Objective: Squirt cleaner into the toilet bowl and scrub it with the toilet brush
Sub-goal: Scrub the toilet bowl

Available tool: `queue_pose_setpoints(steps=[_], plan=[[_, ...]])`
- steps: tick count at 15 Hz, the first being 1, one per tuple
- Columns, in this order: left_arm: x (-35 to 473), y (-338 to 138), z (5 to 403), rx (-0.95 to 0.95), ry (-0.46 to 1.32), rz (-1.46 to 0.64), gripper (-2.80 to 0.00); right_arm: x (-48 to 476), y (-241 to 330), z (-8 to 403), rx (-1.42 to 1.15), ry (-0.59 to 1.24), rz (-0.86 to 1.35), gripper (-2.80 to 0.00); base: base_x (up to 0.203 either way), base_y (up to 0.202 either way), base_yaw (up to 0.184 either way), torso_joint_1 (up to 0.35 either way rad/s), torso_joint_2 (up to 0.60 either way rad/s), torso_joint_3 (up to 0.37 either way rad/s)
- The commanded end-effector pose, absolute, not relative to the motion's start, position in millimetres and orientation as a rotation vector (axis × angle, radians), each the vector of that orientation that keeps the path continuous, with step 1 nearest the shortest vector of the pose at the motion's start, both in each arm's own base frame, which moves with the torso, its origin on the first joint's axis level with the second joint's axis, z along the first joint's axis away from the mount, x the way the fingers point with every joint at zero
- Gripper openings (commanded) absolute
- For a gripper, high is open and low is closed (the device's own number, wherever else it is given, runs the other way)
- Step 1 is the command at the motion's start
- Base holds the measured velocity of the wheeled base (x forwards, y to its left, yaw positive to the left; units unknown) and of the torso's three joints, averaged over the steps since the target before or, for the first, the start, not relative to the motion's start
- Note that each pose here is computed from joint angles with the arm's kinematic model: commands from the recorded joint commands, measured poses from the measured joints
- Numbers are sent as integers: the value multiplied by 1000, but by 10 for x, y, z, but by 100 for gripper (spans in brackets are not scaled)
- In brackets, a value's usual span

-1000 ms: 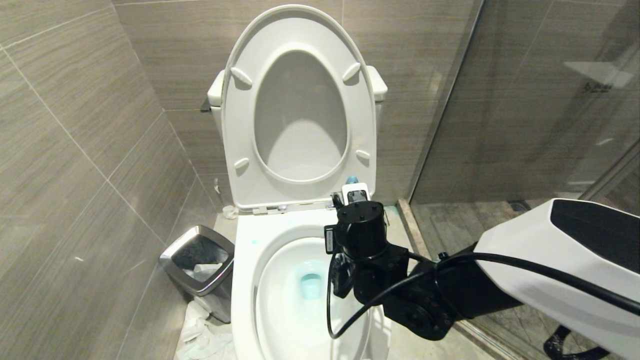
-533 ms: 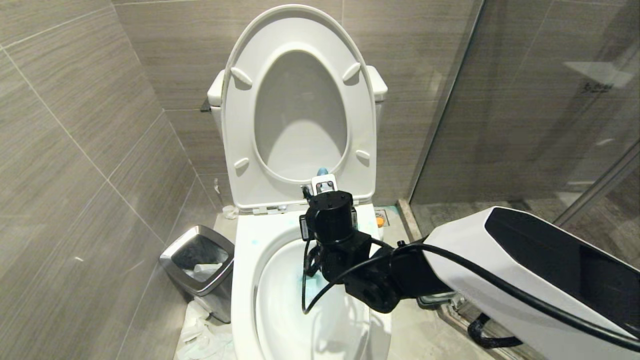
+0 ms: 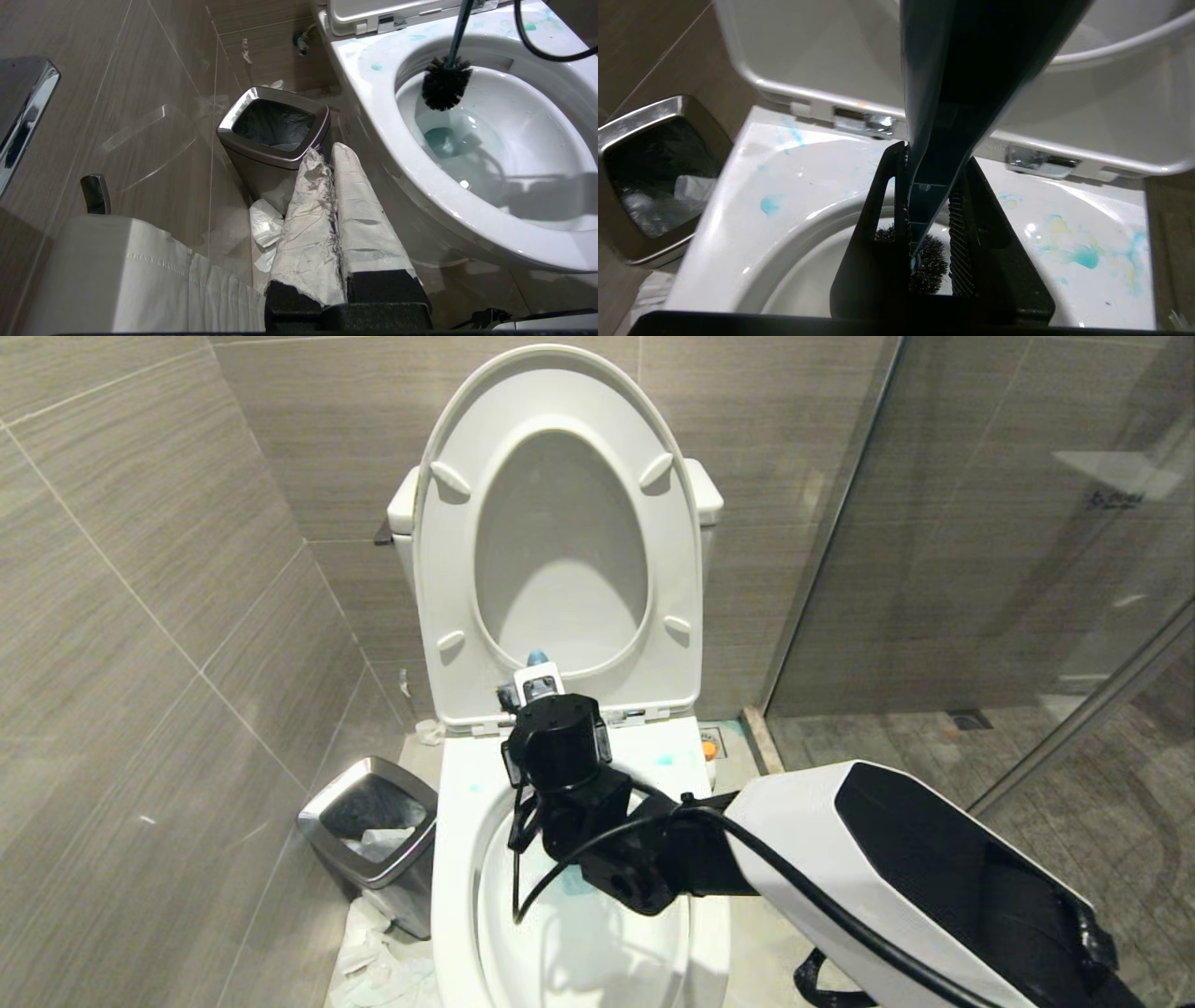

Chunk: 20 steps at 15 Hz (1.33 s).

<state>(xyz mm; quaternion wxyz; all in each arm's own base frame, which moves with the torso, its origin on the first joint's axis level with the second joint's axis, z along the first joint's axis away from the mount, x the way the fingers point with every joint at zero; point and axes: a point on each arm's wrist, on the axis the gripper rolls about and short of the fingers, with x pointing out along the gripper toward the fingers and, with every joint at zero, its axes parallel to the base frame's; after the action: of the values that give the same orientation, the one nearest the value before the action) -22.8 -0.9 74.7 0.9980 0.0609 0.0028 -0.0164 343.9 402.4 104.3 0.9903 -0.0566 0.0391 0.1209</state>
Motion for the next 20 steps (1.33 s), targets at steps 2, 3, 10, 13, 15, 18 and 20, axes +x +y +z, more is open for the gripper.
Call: queue_pose_setpoints(steps=[2, 3, 10, 13, 15, 18, 20], plan=[[-227, -9, 747, 123, 7, -33, -280, 3241, 4339, 914, -154, 106, 315, -280, 0, 0, 0, 0, 0, 0], [-227, -9, 747, 123, 7, -33, -280, 3144, 4415, 893, -159, 109, 342, -280, 0, 0, 0, 0, 0, 0], [-227, -8, 747, 123, 7, -34, -280, 2611, 4576, 843, -199, 154, 422, -280, 0, 0, 0, 0, 0, 0], [-227, -9, 747, 123, 7, -33, -280, 2224, 4362, 958, -230, 212, 441, -280, 0, 0, 0, 0, 0, 0], [-227, -9, 747, 123, 7, -33, -280, 1929, 4191, 1098, -218, 235, 450, -280, 0, 0, 0, 0, 0, 0], [-227, -8, 747, 123, 7, -34, -280, 1532, 3901, 1223, -193, 268, 453, -280, 0, 0, 0, 0, 0, 0], [-227, -9, 747, 123, 7, -33, -280, 1403, 3674, 1253, -184, 290, 435, -280, 0, 0, 0, 0, 0, 0]])
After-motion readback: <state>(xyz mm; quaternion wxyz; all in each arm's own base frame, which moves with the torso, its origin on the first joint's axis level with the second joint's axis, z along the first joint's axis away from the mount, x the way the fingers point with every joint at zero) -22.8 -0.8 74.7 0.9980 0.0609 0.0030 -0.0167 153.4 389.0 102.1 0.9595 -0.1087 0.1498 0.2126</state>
